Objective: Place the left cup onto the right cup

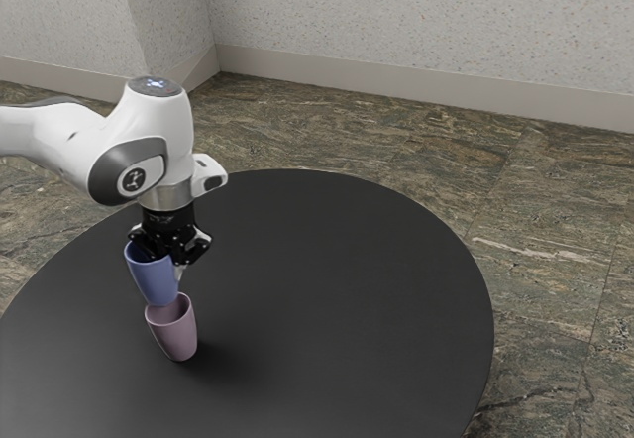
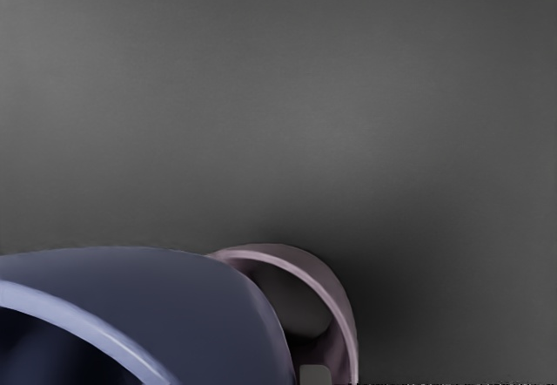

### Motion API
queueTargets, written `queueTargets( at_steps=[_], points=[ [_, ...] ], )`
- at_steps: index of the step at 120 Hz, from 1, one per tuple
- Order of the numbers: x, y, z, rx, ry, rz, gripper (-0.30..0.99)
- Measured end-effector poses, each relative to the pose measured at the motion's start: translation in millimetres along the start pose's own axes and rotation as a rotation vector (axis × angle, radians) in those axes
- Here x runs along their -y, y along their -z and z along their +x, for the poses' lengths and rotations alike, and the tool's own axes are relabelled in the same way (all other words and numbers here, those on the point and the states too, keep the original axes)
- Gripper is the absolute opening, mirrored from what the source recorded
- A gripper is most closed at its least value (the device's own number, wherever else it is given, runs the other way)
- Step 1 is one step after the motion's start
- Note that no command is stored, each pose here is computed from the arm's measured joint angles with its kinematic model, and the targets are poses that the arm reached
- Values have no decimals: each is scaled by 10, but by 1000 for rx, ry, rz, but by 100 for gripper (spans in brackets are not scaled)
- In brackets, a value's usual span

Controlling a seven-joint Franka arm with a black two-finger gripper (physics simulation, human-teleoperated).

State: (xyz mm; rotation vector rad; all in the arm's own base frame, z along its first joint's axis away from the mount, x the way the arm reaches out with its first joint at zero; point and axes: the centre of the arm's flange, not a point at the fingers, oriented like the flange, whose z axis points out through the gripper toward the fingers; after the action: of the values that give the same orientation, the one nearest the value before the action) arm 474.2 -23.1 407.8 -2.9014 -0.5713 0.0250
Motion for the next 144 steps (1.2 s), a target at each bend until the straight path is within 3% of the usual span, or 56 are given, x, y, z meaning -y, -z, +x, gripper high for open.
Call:
queueTargets(
  at_steps=[144],
  points=[
    [-140,-112,-63,13,29,4,-9]
  ],
)
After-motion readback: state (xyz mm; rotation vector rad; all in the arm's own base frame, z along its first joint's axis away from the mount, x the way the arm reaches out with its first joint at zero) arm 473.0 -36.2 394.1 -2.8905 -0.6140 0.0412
